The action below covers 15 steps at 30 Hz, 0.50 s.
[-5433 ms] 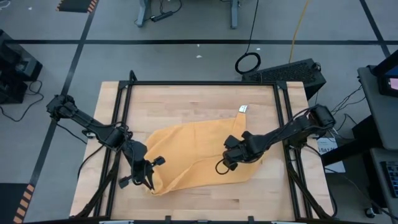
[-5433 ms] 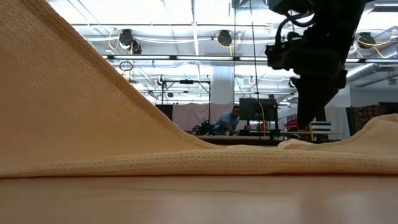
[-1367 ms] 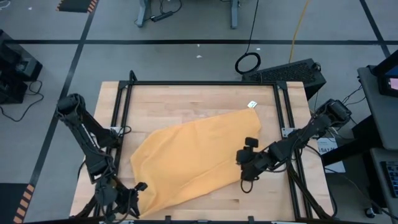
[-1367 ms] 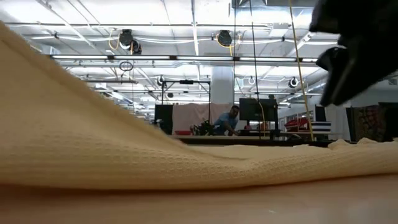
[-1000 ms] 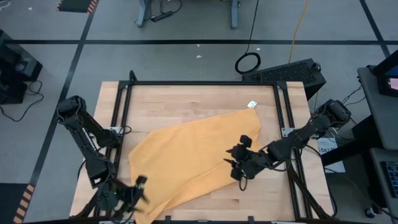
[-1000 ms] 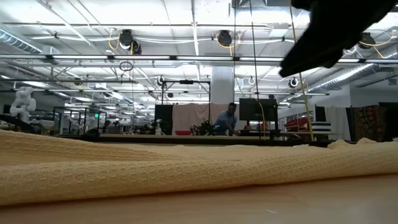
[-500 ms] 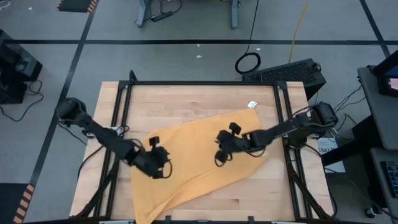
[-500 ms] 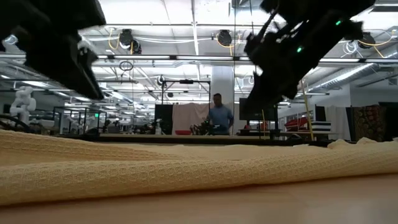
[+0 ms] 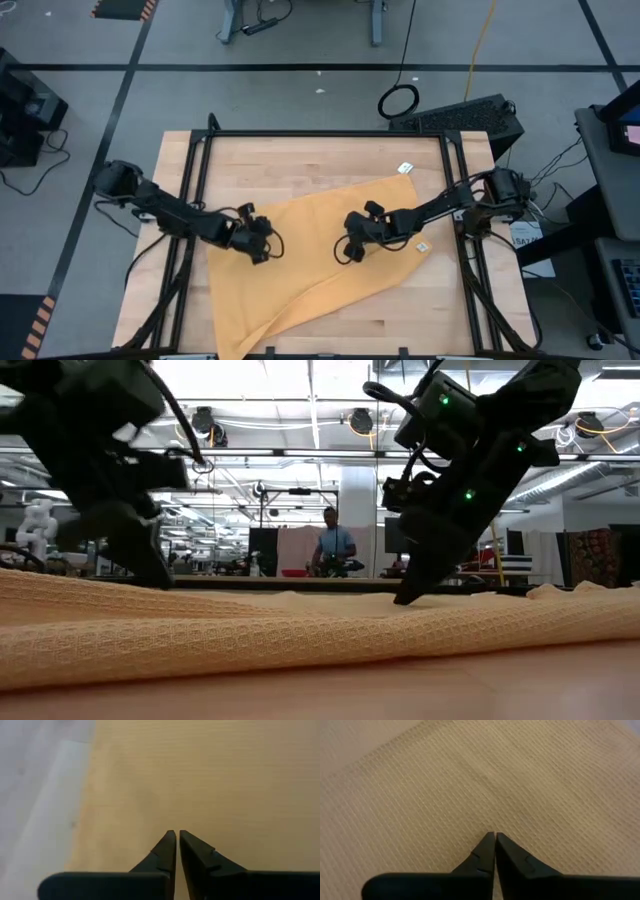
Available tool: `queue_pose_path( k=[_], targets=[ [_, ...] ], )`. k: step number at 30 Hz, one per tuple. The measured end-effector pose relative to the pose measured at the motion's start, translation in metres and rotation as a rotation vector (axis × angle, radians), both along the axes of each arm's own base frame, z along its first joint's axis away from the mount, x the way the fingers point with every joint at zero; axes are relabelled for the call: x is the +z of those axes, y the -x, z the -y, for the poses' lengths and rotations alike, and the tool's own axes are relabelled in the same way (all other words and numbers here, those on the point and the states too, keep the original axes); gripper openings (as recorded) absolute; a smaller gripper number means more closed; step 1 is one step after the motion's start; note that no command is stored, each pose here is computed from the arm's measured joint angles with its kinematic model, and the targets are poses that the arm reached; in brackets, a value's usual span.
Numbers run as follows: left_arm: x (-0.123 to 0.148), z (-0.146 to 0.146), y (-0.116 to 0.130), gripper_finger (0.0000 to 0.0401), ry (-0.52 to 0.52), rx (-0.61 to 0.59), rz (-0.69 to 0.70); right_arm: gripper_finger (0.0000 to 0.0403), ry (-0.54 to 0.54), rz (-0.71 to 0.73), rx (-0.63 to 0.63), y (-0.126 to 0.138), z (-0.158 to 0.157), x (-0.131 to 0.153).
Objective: Roll towel into tight, uniform cylinder
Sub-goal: Roll the orange towel
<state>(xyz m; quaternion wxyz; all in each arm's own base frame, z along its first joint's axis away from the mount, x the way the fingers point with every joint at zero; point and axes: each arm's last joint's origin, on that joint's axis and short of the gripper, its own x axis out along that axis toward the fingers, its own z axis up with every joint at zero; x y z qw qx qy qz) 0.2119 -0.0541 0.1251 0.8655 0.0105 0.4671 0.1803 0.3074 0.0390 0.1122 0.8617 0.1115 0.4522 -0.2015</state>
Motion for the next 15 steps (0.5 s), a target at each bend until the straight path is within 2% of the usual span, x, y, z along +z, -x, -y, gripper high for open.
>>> queue_pose_path(
  k=[5, 9, 15],
  targets=[
    [0.001, -0.017, -0.016, 0.0022, -0.074, -0.014, 0.043, 0.0002, -0.028, -0.055, -0.055, 0.008, -0.005, -0.001],
    [0.022, -0.028, -0.028, 0.0022, -0.075, 0.022, 0.100, 0.0001, -0.050, -0.088, -0.108, 0.014, -0.010, -0.003],
    [0.058, -0.031, -0.016, 0.0022, -0.070, 0.018, 0.075, 0.0001, -0.017, -0.151, -0.176, 0.024, -0.016, -0.005]
  ],
)
